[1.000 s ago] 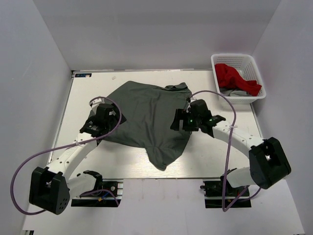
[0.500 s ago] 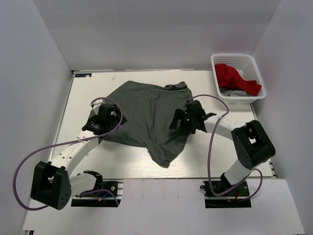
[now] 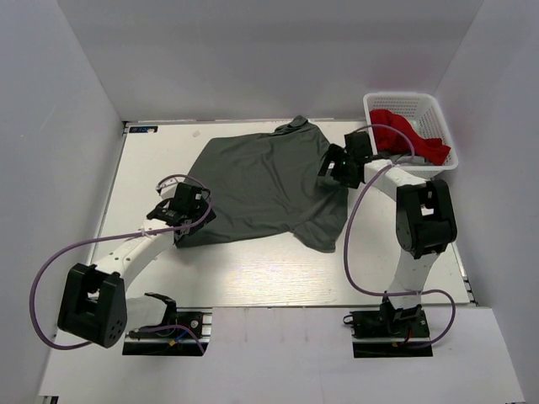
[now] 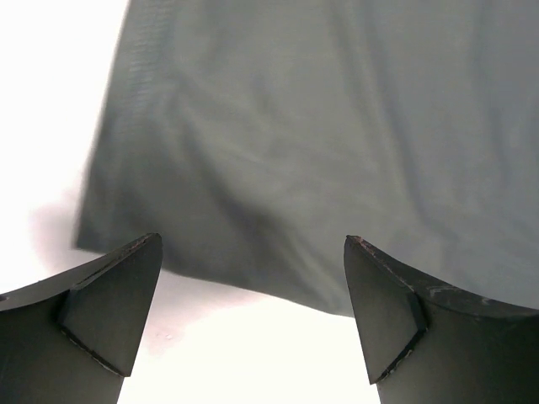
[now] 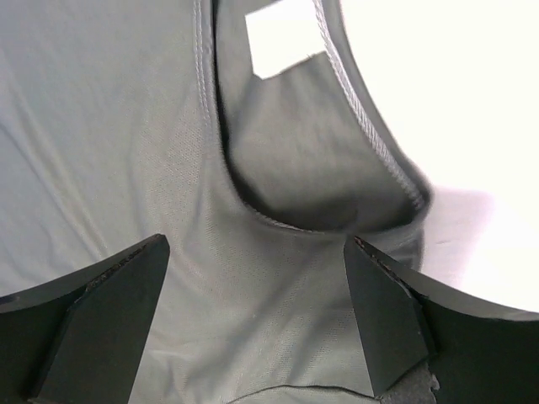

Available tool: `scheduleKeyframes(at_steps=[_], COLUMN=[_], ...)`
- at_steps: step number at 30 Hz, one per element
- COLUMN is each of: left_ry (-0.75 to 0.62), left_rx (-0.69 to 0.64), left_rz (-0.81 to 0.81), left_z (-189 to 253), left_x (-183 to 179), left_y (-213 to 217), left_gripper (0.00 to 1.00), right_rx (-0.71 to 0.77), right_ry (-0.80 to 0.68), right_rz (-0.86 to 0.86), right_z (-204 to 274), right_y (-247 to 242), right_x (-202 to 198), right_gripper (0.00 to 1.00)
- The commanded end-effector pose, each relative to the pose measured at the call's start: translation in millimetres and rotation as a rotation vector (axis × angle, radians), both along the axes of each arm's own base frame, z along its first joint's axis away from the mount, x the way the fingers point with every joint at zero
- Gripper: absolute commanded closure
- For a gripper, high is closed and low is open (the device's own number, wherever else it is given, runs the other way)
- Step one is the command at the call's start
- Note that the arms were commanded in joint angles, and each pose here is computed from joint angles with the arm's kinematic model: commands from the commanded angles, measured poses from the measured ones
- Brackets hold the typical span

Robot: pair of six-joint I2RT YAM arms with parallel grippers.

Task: Fold and stack the t-shirts
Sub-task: Flatten out the tshirt

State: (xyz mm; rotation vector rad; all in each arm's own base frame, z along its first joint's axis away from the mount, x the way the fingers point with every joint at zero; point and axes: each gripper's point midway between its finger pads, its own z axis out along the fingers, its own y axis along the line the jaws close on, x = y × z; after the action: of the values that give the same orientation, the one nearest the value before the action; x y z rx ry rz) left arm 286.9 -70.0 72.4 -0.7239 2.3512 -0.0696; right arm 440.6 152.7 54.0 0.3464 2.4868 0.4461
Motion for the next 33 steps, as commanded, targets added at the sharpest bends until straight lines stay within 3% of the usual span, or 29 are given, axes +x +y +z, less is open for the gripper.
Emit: scheduleKeyframes(at_steps=[1, 9, 13, 17, 23, 26, 27, 30, 31, 33], left_ry=[0.032, 0.074, 0.075, 0.062, 0.079, 0.098, 0.117, 0.139, 0.141, 0.144], left_rx=[0.022, 0.032, 0.034, 0.032, -0.008, -0.043, -0.041, -0.030, -0.024, -0.017], left_rz=[0.125, 0.296, 0.348, 0.365, 0.300, 0.250, 0.239, 0.232, 0.223, 0.213], left_z=[-2.7, -32.1, -43.2, -49.3, -69.7, -76.8, -79.8, -79.0, -77.2, -75.5], left_x=[-15.7, -53.7, -61.4, -55.7, -34.6, -27.2, -25.6, -24.3, -23.3, -25.0], left_y=[22.2, 56.2, 68.2, 72.9, 59.1, 47.9, 46.2, 46.2, 46.2, 46.8], left_gripper=[0.01, 0.01, 0.01, 0.28, 0.37, 0.55, 0.74, 1.00, 1.00, 1.00], right_rx=[-0.104, -0.064, -0.066, -0.068, -0.101, -0.161, -0.169, -0.166, -0.165, -0.158], right_ry=[-0.138, -0.204, -0.154, -0.086, 0.092, 0.111, 0.115, 0.115, 0.117, 0.118], right_rz=[0.033, 0.130, 0.173, 0.191, 0.359, 0.341, 0.365, 0.408, 0.417, 0.410], right_z=[56.4, 84.3, 77.5, 59.5, 16.3, 1.5, -0.5, -7.5, -11.1, -15.7], right_y=[-11.0, -6.7, -8.2, -10.7, 0.6, -5.8, -1.7, 11.9, 17.0, 23.3], right_x=[15.1, -57.4, -104.0, -145.1, -225.7, -230.0, -232.8, -231.1, -228.4, -223.4], right_gripper=[0.10, 0.10, 0.10, 0.10, 0.10, 0.10, 0.10, 0.12, 0.18, 0.18])
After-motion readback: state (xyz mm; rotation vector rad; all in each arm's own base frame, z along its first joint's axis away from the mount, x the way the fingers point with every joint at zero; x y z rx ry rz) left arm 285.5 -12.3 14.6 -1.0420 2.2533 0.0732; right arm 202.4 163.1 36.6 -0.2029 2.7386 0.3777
